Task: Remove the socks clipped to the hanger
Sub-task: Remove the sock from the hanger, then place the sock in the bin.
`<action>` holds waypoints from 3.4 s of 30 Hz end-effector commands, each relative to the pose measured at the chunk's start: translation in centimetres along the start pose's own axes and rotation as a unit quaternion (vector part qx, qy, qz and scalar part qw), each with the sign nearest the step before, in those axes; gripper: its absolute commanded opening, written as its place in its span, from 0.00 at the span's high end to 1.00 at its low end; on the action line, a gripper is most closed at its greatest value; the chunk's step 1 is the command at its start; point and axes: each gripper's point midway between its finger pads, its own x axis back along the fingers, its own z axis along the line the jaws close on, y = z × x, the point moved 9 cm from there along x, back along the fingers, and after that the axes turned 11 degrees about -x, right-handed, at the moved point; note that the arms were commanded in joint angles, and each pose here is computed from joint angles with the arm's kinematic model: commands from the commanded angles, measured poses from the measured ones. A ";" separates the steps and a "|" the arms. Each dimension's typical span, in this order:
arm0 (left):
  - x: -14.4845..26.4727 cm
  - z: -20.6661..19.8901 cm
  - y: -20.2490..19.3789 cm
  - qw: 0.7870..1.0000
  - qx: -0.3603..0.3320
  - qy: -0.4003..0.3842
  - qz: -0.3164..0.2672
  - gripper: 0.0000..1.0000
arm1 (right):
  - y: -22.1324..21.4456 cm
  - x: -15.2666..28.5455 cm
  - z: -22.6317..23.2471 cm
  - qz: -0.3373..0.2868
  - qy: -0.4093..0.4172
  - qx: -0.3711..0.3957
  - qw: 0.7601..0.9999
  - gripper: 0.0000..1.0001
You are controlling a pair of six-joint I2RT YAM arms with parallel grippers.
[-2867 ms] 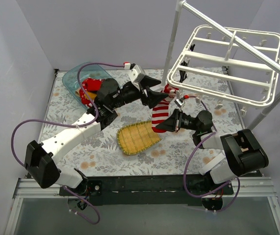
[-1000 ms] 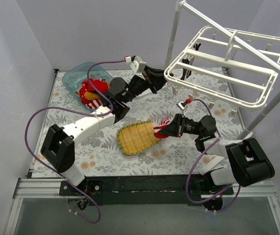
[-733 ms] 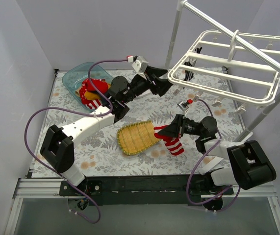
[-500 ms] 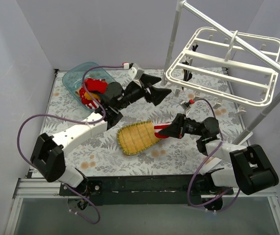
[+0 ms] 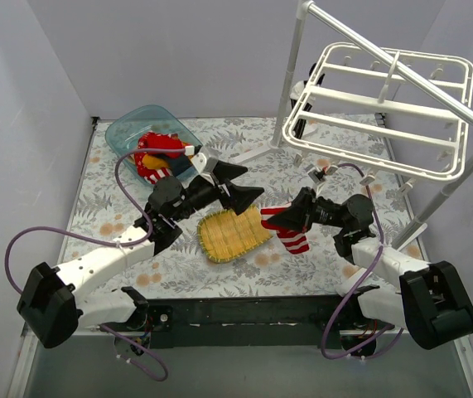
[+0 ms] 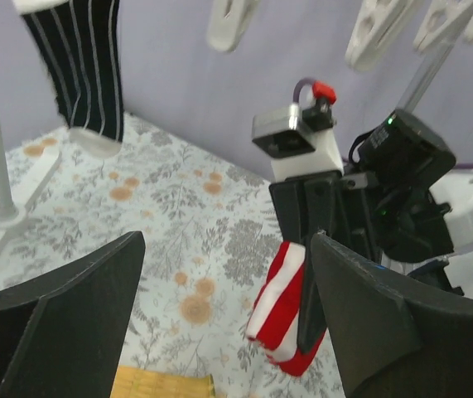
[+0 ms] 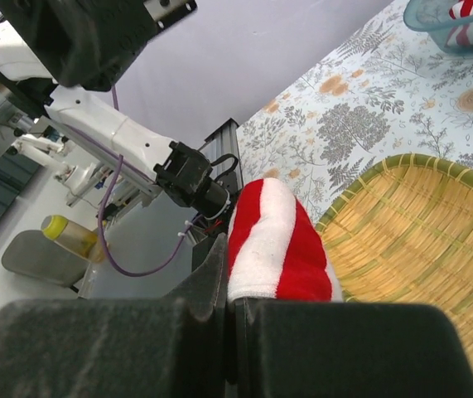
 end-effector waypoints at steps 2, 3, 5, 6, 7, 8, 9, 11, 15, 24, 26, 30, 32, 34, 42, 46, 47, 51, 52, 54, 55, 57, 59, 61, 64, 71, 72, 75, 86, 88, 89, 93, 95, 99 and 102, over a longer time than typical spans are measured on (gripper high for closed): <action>2.3 -0.3 -4.0 0.998 0.023 0.019 0.051 0.20 | 1.6 -0.6 1.1 -0.008 0.002 0.019 1.000 0.99; 2.7 -0.3 -4.5 0.998 0.028 0.022 0.050 0.21 | 1.7 -0.6 1.3 -0.009 0.004 0.022 1.000 0.99; 3.6 -0.7 -5.0 0.998 0.044 0.026 0.041 0.21 | 1.8 -0.6 1.6 -0.008 0.005 0.019 1.000 0.99; 4.3 -0.8 -6.1 0.997 0.049 0.031 0.047 0.21 | 1.9 -0.6 1.8 -0.006 0.007 0.021 1.000 0.99; 4.7 -0.9 -6.1 0.997 0.053 0.032 0.043 0.21 | 2.2 -0.7 1.9 -0.005 0.006 0.020 1.000 0.99; 4.9 -0.9 -6.6 0.997 0.055 0.032 0.048 0.21 | 2.2 -0.7 2.1 -0.005 0.007 0.021 1.000 0.99; 5.2 -0.9 -7.1 0.996 0.059 0.035 0.058 0.22 | 2.3 -0.7 2.2 -0.005 0.007 0.023 1.000 0.99; 5.3 -1.0 -7.9 0.995 0.064 0.033 0.067 0.22 | 2.7 -0.8 2.6 -0.003 0.007 0.021 1.000 0.99; 4.7 -1.0 -8.8 0.996 0.048 0.037 0.059 0.17 | 3.2 -1.1 3.2 -0.003 0.010 0.016 1.000 0.99; 2.5 -3.3 -10.2 1.000 -0.017 -0.024 -0.007 0.13 | 3.9 -1.8 5.0 -0.005 0.010 0.007 1.000 0.99; 2.4 -3.4 -10.2 0.999 -0.019 -0.025 -0.018 0.12 | 4.0 -1.9 5.3 -0.006 0.011 0.008 1.000 0.99; 1.4 -3.5 -9.8 0.998 -0.027 -0.027 -0.047 0.12 | 4.1 -2.2 5.8 -0.006 0.015 0.009 1.000 0.99; 1.1 -3.4 -10.0 0.998 -0.030 -0.016 -0.061 0.11 | 4.2 -2.4 6.1 -0.006 0.017 0.009 1.000 0.99; 0.5 -3.3 -9.6 0.996 -0.038 -0.014 -0.080 0.11 | 4.4 -2.6 6.3 -0.006 0.019 0.009 1.000 0.99; -0.7 -3.8 -9.6 0.991 -0.059 -0.023 -0.116 0.13 | 4.3 -3.3 6.6 -0.004 0.025 0.004 1.000 0.99; -1.5 -4.0 -9.4 0.991 -0.051 -0.023 -0.124 0.28 | 4.4 -3.6 6.7 -0.003 0.027 0.005 1.000 0.99; -1.6 -4.0 -9.1 0.990 -0.048 -0.025 -0.128 0.42 | 4.3 -3.7 6.6 -0.004 0.026 0.004 1.000 0.99; -1.9 -4.4 -8.8 0.989 -0.039 -0.025 -0.143 0.66 | 4.4 -3.8 6.7 -0.004 0.027 0.004 1.000 0.99; -1.9 -4.1 -8.9 0.989 -0.037 -0.012 -0.144 0.69 | 4.5 -3.8 6.7 -0.005 0.026 0.004 1.000 0.99; -2.0 -4.2 -8.8 0.988 -0.037 -0.009 -0.147 0.84 | 4.5 -3.8 6.7 -0.004 0.027 0.004 1.000 0.99; -2.1 -4.1 -8.9 0.989 -0.037 -0.004 -0.145 0.90 | 4.5 -3.9 6.8 -0.004 0.027 0.004 1.000 0.99; -2.1 -4.0 -8.9 0.989 -0.035 0.002 -0.141 1.00 | 4.5 -3.8 6.8 -0.006 0.024 0.006 1.000 0.99; -1.9 -3.9 -8.7 0.988 -0.035 0.015 -0.147 1.00 | 4.5 -3.8 6.7 -0.008 0.020 0.009 1.000 0.99; -1.7 -3.8 -8.7 0.988 -0.032 0.028 -0.146 1.00 | 4.6 -3.8 6.7 -0.011 0.014 0.013 1.000 0.96; -1.5 -3.2 -8.5 0.988 -0.016 0.074 -0.138 1.00 | 4.7 -3.7 6.2 -0.028 -0.018 0.022 0.999 0.62; -0.8 -1.2 -8.2 0.974 0.031 0.205 -0.094 1.00 | 5.0 -2.4 4.5 -0.119 -0.154 0.039 0.980 0.21; -0.7 -0.7 -7.7 0.966 0.035 0.239 -0.094 1.00 | 4.8 -2.2 4.2 -0.126 -0.172 0.032 0.976 0.18; -1.1 0.7 -7.3 0.950 0.035 0.303 -0.060 1.00 | 4.7 -1.3 3.5 -0.168 -0.218 0.031 0.961 0.14; -0.8 12.3 -3.2 0.871 0.061 0.488 -0.007 1.00 | 3.0 0.7 -0.1 -0.251 -0.316 -0.011 0.915 0.07; -1.1 13.9 -2.2 0.859 0.058 0.509 -0.016 1.00 | 2.7 0.7 -0.8 -0.251 -0.326 -0.020 0.911 0.06; -0.7 15.5 -2.6 0.848 0.051 0.528 -0.012 1.00 | 2.8 0.7 -0.9 -0.253 -0.325 -0.022 0.911 0.06; 0.4 20.8 -3.6 0.813 0.058 0.579 0.012 1.00 | 2.7 0.6 -1.5 -0.248 -0.337 -0.025 0.908 0.05; 1.6 23.6 -3.7 0.790 0.065 0.609 0.019 1.00 | 2.6 0.6 -1.7 -0.244 -0.341 -0.026 0.907 0.04; 3.7 27.9 -7.3 0.758 0.105 0.642 0.049 1.00 | 2.3 0.6 -2.1 -0.232 -0.347 -0.029 0.908 0.04; 5.1 30.6 -9.2 0.724 0.132 0.672 0.089 1.00 | 1.8 0.7 -2.6 -0.221 -0.356 -0.033 0.907 0.02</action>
